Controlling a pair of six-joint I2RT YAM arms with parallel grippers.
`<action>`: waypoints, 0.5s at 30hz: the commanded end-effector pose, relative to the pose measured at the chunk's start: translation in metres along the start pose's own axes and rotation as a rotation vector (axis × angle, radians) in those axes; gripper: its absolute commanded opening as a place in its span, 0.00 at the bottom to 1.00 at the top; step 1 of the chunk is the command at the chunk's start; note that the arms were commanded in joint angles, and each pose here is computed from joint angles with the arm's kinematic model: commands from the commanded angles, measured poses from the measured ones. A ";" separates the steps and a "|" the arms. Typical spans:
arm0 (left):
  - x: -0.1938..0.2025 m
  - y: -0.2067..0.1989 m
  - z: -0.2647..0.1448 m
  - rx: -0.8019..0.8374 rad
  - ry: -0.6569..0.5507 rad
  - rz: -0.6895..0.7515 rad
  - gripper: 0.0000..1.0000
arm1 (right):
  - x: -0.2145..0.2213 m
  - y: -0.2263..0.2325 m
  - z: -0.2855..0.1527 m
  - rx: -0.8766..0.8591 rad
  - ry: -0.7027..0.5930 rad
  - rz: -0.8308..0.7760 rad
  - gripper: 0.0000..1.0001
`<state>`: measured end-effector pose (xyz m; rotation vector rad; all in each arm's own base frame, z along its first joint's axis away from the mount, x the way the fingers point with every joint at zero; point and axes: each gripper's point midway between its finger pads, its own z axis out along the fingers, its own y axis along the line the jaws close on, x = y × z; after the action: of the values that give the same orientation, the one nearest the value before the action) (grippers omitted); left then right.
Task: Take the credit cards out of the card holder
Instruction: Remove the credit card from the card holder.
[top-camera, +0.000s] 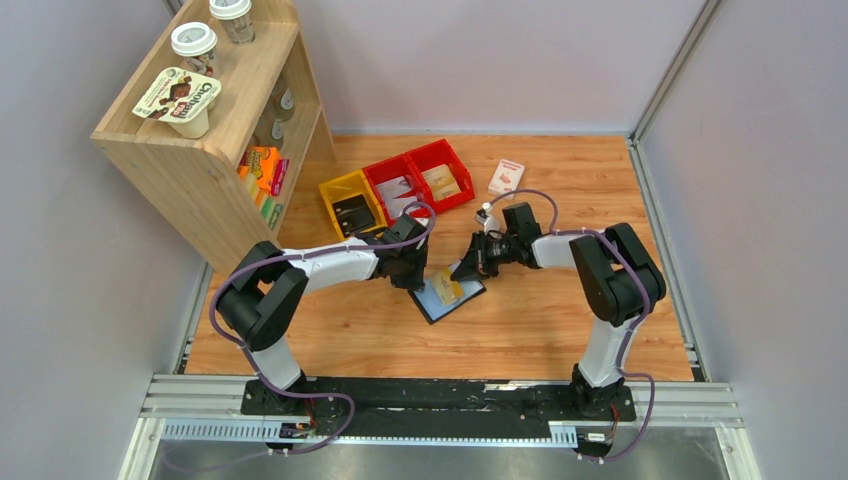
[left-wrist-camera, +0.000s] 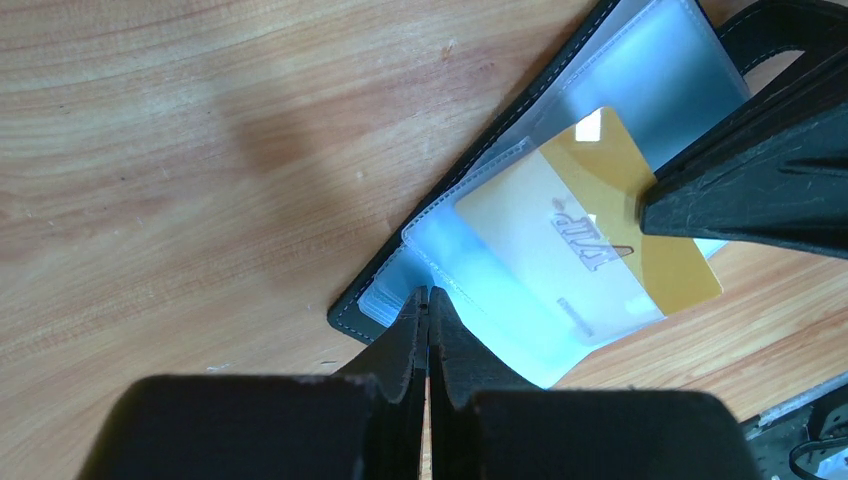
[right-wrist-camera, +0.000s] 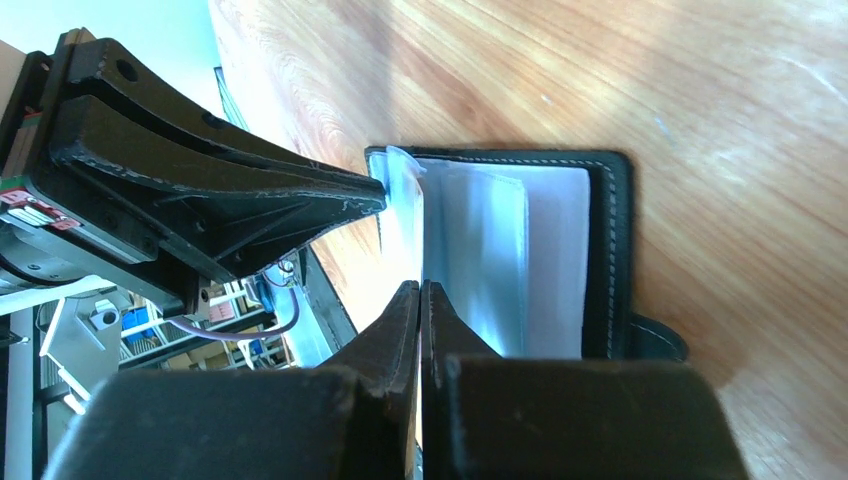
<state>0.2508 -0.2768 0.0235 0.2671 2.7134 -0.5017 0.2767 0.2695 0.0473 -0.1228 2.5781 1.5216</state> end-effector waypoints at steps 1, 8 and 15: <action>0.020 0.017 0.007 -0.067 0.069 0.031 0.00 | -0.001 -0.006 -0.006 0.007 -0.012 -0.009 0.01; 0.019 0.016 0.007 -0.062 0.068 0.034 0.00 | 0.001 -0.006 0.003 0.016 0.016 0.000 0.19; 0.019 0.016 0.008 -0.060 0.070 0.037 0.00 | 0.000 -0.008 0.012 0.022 0.044 -0.011 0.31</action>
<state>0.2506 -0.2769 0.0236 0.2736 2.7127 -0.5035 0.2717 0.2702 0.0334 -0.1087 2.6408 1.5156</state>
